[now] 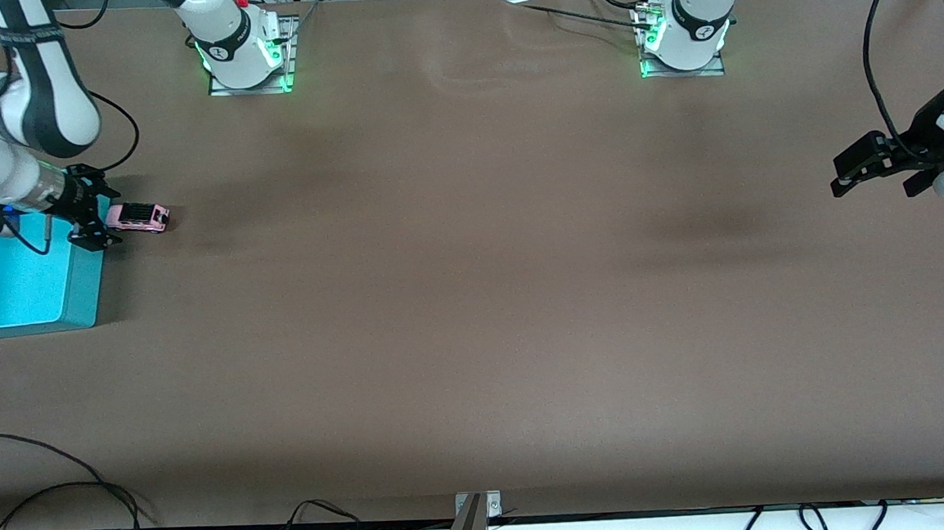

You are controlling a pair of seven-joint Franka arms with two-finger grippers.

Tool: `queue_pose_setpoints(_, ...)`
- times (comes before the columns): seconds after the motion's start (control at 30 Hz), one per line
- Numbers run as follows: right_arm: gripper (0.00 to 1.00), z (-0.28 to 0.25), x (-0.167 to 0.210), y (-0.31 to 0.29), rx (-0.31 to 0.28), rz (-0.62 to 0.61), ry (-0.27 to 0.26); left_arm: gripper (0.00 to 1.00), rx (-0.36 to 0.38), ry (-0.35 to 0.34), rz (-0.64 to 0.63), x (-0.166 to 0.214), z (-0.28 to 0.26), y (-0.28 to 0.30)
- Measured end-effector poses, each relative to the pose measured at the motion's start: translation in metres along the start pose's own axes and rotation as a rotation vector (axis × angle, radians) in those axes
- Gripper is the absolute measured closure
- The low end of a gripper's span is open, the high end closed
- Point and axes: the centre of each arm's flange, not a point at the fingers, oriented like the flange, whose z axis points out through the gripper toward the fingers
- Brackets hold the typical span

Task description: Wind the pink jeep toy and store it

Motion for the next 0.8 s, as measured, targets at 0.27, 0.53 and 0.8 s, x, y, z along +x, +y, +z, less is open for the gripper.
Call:
queue_pose_setpoints(0.27,0.00,0.046,0.007,0.017,-0.006,0.043,0.012,0.00,0.001,0.025,-0.002,0.000,-0.014,-0.001)
queue_pose_setpoints(0.53,0.00,0.064,0.018,0.024,-0.026,0.074,0.012,0.00,0.001,0.041,-0.002,0.000,-0.025,-0.002)
queue_pose_setpoints(0.8,0.00,0.073,0.018,0.030,-0.033,0.096,0.010,0.00,0.001,0.039,-0.001,0.000,-0.025,-0.001)
